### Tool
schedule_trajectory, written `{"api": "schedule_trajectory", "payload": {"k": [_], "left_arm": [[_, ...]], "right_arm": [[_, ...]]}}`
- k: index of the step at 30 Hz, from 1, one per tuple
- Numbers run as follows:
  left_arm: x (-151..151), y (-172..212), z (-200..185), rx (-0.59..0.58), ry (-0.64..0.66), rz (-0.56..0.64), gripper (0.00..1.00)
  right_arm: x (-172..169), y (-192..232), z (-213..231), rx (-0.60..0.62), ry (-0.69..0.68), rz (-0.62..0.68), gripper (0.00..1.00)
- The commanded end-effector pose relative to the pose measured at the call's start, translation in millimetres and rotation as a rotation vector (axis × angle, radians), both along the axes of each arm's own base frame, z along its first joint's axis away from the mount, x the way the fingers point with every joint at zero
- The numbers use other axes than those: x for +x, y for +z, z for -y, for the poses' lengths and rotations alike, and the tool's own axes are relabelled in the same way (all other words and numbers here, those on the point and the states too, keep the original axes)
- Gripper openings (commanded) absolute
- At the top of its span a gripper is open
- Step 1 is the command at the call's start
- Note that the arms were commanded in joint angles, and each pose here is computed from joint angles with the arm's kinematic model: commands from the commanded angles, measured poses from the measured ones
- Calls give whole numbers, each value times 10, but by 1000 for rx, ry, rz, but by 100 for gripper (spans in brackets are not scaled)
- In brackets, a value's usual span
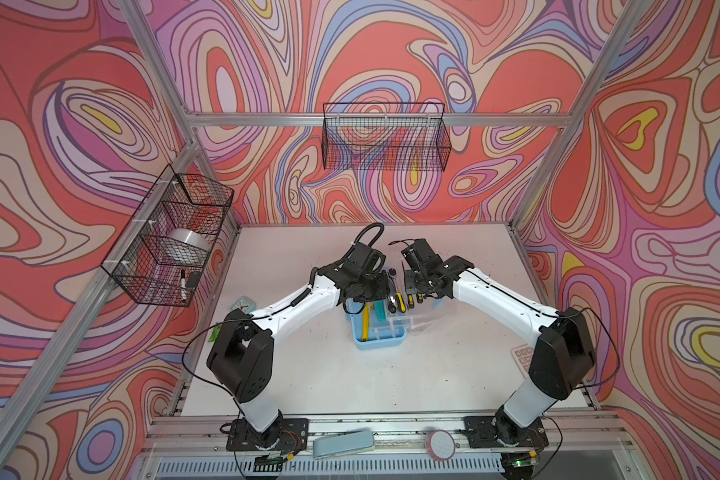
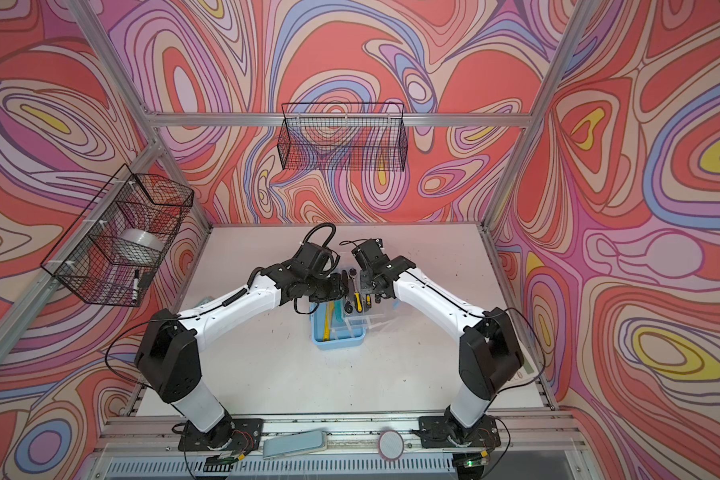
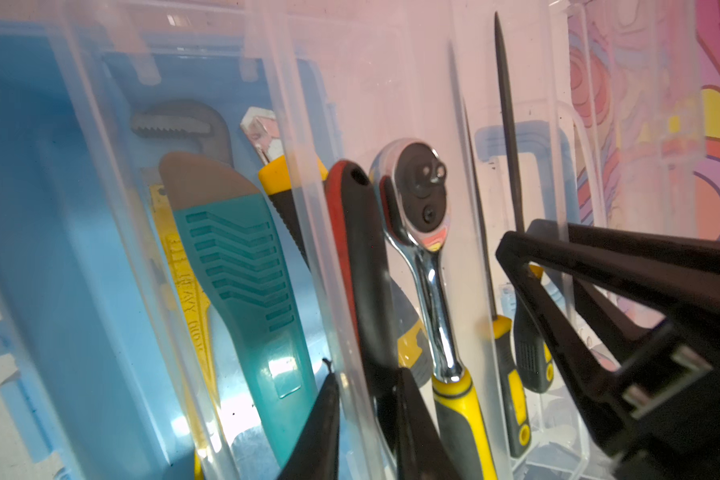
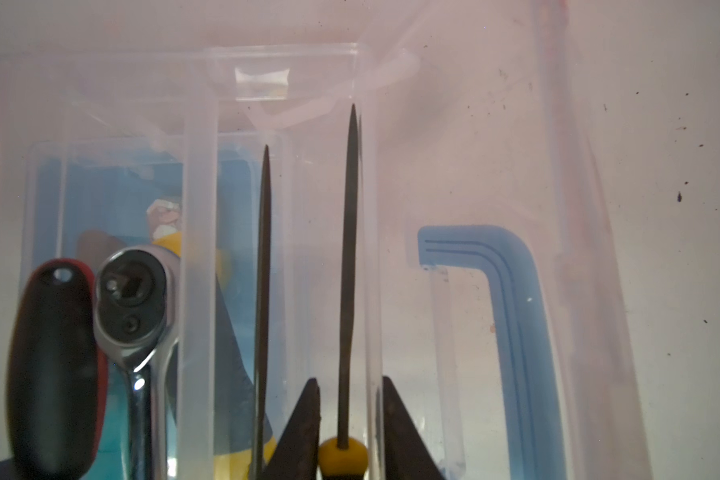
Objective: Pack the tool kit
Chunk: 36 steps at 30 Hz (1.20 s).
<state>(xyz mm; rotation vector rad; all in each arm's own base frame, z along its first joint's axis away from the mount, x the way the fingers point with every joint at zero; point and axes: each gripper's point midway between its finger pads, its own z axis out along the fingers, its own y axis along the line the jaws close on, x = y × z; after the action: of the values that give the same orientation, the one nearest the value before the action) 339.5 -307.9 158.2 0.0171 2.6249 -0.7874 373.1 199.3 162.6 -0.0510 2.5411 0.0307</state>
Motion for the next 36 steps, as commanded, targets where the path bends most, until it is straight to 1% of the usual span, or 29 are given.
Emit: {"api": "schedule_trajectory", "payload": {"k": [1,5,10,19,27,31,34,36], "left_arm": [[-118,-391,-139,103,-7,-65,19],[-129,-444,-167,110,1,-75,18],[-144,-500,-202,119,9,-85,17],[-159,-565,-266,122,24,-97,13],[-176,-620,-340,127,40,-104,13],[-173,-651,-376,135,48,-108,12],[-177,-671,-403,140,53,-110,12],[-181,-685,-420,144,56,-112,12]], "right_arm": [[68,76,-99,17,13,29,26],[73,112,-115,26,15,33,31],[97,161,-139,37,19,44,34],[97,125,-192,51,37,32,34],[92,147,-184,57,34,40,34],[101,218,-192,63,38,52,38],[102,264,-215,73,47,53,48],[100,314,-261,96,62,54,52]]}}
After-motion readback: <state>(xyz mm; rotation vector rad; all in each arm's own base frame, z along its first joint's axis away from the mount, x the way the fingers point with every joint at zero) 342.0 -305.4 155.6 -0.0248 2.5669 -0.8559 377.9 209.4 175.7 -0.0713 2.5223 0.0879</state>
